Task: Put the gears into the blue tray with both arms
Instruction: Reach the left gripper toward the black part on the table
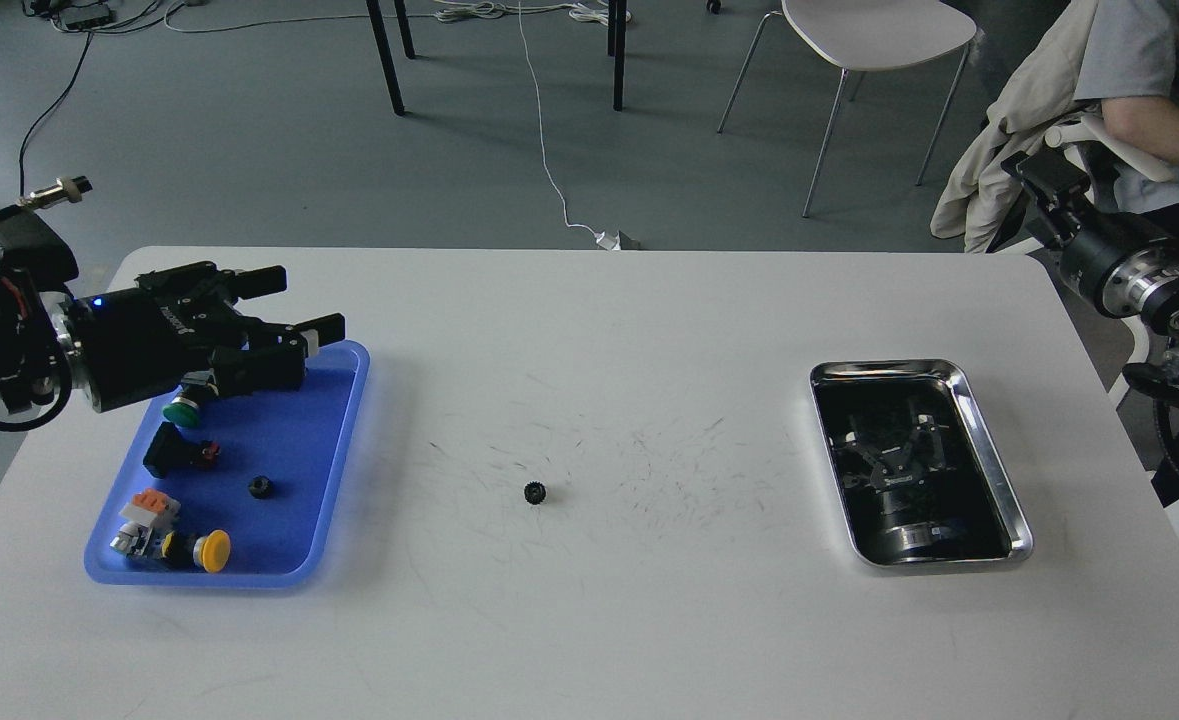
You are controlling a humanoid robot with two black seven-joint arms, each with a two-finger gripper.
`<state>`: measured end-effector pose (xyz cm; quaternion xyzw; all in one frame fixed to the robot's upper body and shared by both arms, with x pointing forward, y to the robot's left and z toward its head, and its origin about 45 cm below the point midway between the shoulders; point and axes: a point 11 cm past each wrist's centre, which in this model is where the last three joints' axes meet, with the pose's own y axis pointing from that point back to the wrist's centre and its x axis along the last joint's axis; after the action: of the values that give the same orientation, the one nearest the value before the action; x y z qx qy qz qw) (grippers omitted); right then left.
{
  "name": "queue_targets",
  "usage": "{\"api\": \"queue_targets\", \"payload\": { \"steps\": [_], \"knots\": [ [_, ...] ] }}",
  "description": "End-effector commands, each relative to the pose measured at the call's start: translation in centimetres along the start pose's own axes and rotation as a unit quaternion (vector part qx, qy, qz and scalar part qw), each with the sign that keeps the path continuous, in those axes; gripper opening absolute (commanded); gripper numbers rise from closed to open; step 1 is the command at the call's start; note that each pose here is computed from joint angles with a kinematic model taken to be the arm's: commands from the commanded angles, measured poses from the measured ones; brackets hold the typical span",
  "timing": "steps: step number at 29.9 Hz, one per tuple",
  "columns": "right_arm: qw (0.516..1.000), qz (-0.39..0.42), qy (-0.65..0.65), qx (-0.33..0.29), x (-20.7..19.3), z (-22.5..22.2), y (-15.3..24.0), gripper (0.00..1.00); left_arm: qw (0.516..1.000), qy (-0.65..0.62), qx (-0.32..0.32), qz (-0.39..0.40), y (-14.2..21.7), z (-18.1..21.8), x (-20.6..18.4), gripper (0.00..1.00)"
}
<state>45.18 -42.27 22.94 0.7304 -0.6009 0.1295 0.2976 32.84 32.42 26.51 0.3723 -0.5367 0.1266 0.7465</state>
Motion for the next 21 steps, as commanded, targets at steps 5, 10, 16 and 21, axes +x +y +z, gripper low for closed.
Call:
{"api": "queue_targets", "payload": {
  "steps": [5, 10, 16, 21],
  "knots": [
    [1.000, 0.005, -0.003, 0.002, 0.3, -0.2, -0.1, 0.91, 0.994, -0.089, -0.058, -0.011, -3.2, 3.1, -0.9, 0.98],
    [0.996, 0.052, -0.069, 0.003, 1.7, 0.0, 0.0, 0.92, 0.987, -0.131, -0.087, -0.020, -5.1, 4.7, -1.7, 0.98],
    [0.986, 0.109, -0.125, -0.010, 3.4, 1.5, 0.4, 0.93, 0.981, -0.131, -0.138, -0.038, -7.9, 7.8, -4.2, 0.98],
    [0.978, 0.122, -0.169, 0.003, 3.7, 0.9, 0.2, 0.93, 0.978, -0.132, -0.157, -0.041, -10.5, 9.1, -5.5, 0.97]
  ]
}}
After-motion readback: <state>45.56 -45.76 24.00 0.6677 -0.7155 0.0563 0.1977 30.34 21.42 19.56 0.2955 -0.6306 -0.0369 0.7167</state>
